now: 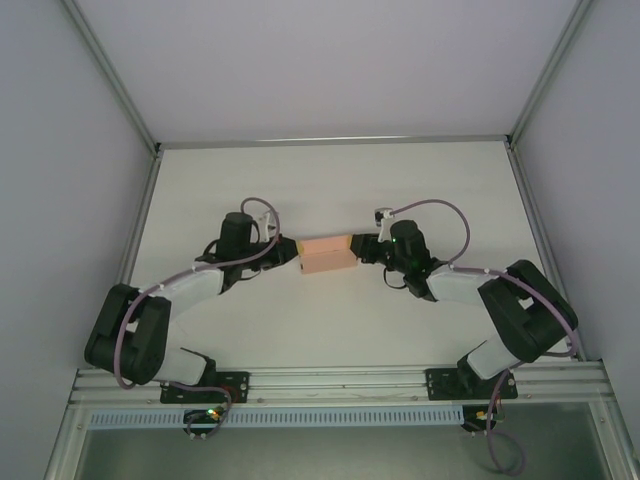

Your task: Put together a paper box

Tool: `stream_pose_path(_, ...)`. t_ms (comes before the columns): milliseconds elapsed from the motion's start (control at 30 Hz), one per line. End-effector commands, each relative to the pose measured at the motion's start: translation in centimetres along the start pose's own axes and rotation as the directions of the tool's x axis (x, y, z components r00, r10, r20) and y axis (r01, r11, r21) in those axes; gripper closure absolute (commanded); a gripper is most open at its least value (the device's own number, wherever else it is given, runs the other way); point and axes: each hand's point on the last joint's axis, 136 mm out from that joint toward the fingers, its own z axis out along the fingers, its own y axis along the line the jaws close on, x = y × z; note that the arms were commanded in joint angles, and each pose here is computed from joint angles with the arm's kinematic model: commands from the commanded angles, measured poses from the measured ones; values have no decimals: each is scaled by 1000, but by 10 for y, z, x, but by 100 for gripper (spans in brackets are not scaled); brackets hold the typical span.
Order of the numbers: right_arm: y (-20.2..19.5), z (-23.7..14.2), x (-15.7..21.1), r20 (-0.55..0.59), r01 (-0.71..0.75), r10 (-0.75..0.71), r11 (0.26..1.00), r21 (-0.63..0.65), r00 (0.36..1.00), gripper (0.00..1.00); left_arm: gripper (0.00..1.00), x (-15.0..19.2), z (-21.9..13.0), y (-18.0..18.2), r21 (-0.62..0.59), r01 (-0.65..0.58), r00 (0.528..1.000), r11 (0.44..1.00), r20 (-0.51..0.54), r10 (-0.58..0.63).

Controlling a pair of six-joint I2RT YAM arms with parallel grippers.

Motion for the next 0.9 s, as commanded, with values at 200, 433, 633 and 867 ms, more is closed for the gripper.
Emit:
stream_pose_path(200, -12, -16, 42, -348, 9, 54, 984, 178, 936, 65, 51, -3, -4, 21, -229, -55, 994, 972, -105, 32)
stream_pose_path(433, 10, -12, -16, -292, 17, 30, 988, 157, 956, 39, 15, -47, -19, -20, -218, -171, 985, 961, -43, 166)
stream_pose_path(633, 55, -17, -33, -279, 257, -283, 958, -126, 917, 17, 1, -48, -36, -21, -246, -190, 982, 951, -24, 190)
stream_pose_path(867, 66, -27, 11, -296, 649, -810, 584, -487, 507, 0, 0, -54, -95, 32, -546, -121, 979, 829, 72, 191)
